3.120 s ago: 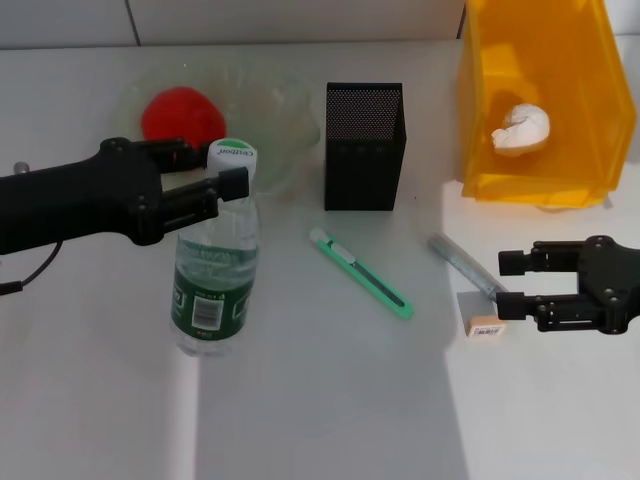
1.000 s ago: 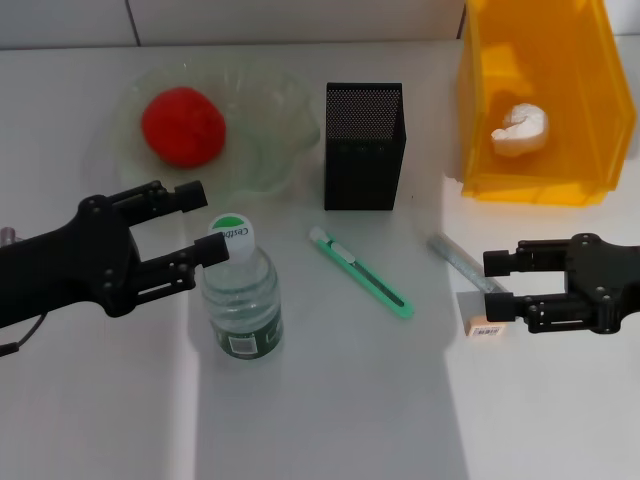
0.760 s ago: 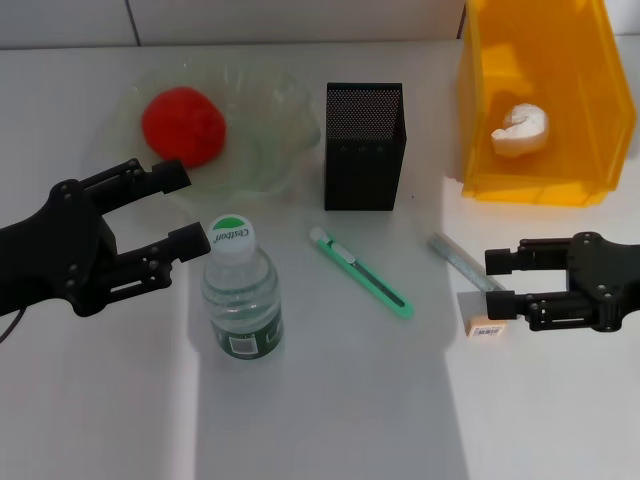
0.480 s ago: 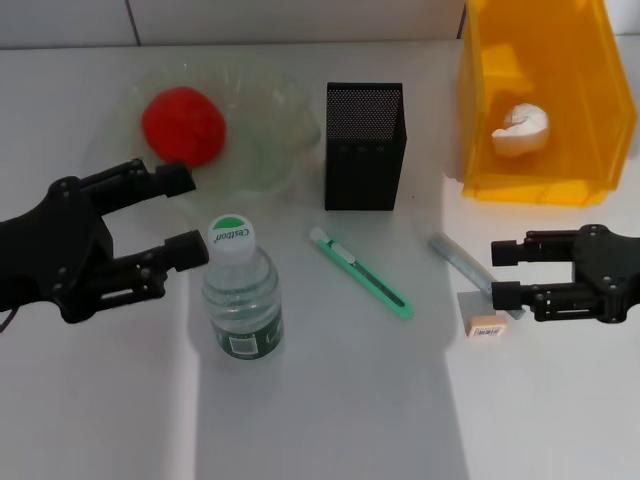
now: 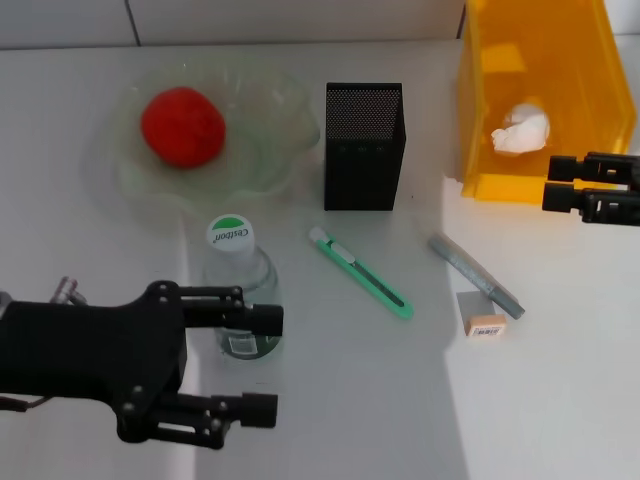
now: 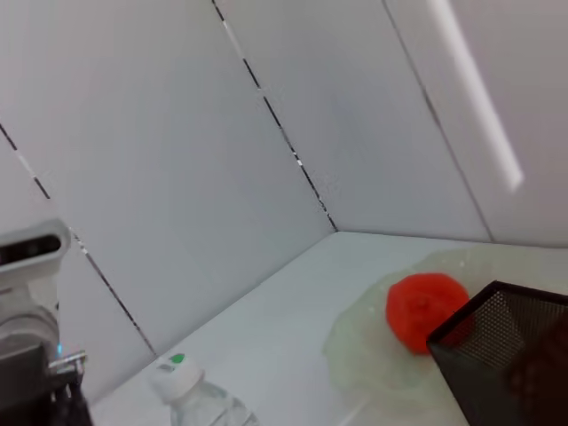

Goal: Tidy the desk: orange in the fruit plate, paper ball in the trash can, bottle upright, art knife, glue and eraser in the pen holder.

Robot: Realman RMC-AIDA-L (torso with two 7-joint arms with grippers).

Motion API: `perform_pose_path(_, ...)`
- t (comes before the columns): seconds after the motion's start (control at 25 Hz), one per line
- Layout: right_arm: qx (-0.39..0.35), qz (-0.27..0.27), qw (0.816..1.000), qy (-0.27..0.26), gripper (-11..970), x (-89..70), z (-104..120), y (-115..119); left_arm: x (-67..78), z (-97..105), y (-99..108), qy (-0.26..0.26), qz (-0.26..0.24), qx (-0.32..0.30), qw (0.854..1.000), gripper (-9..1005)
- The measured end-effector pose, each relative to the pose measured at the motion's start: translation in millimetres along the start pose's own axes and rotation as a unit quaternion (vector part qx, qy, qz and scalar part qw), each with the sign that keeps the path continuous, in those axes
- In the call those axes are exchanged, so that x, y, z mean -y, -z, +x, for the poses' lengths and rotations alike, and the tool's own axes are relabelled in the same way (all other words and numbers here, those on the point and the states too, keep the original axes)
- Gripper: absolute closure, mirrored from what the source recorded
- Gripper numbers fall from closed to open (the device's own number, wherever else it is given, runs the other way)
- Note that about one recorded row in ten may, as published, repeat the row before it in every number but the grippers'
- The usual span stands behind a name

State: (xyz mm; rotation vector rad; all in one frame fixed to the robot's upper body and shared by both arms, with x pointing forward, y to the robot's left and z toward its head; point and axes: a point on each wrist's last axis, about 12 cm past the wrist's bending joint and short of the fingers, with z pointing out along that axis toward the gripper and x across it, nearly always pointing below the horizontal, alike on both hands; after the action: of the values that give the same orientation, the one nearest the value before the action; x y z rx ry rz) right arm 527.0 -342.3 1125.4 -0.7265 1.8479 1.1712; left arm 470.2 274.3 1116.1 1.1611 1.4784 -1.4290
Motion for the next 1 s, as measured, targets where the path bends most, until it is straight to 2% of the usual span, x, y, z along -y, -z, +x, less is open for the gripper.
perform_pose_path(0.08, -0.012, 0.008, 1.000, -0.003, 264, 1.1, -12, 2, 0.0, 0, 0, 0.000, 0.000, 0.000, 1.000, 255)
perform_pose_path(0.16, -0.039, 0.013, 0.999, -0.005, 264, 0.6, -25, 2, -1.2, 8, -11, 0.018, 0.018, -0.039, 0.999, 256)
perform_pose_path(0.24, -0.082, 0.018, 0.996, -0.003, 264, -1.9, -40, 0, -2.1, 11, -14, 0.025, 0.021, -0.051, 0.998, 256)
perform_pose_path(0.36, -0.148, 0.032, 0.988, 0.010, 264, -9.7, -62, -7, -3.9, 15, -15, 0.031, 0.014, -0.063, 0.997, 256)
perform_pose_path(0.44, -0.211, 0.045, 0.976, 0.026, 264, -20.3, -80, -20, -3.9, 20, -14, 0.037, 0.005, -0.070, 0.997, 256)
perform_pose_path(0.56, -0.249, 0.057, 0.966, 0.036, 264, -27.4, -90, -30, -3.1, 23, -13, 0.039, 0.001, -0.070, 0.997, 256)
perform_pose_path(0.64, -0.294, 0.076, 0.952, 0.046, 264, -35.7, -100, -48, -2.2, 27, -10, 0.038, -0.009, -0.072, 0.997, 256)
perform_pose_path(0.76, -0.319, 0.094, 0.942, 0.043, 264, -39.0, -106, -61, -2.3, 30, -9, 0.038, -0.021, -0.076, 0.996, 256)
perform_pose_path(0.84, -0.356, 0.125, 0.925, 0.034, 264, -43.4, -112, -80, -3.9, 35, -7, 0.038, -0.038, -0.081, 0.995, 256)
perform_pose_path(0.88, -0.356, 0.125, 0.925, 0.034, 264, -43.4, -112, -80, -3.9, 35, -7, 0.038, -0.038, -0.081, 0.995, 256)
perform_pose_path(1.0, -0.386, 0.145, 0.910, 0.034, 264, -49.3, -115, -103, -3.5, 40, -8, 0.035, -0.042, -0.078, 0.995, 256)
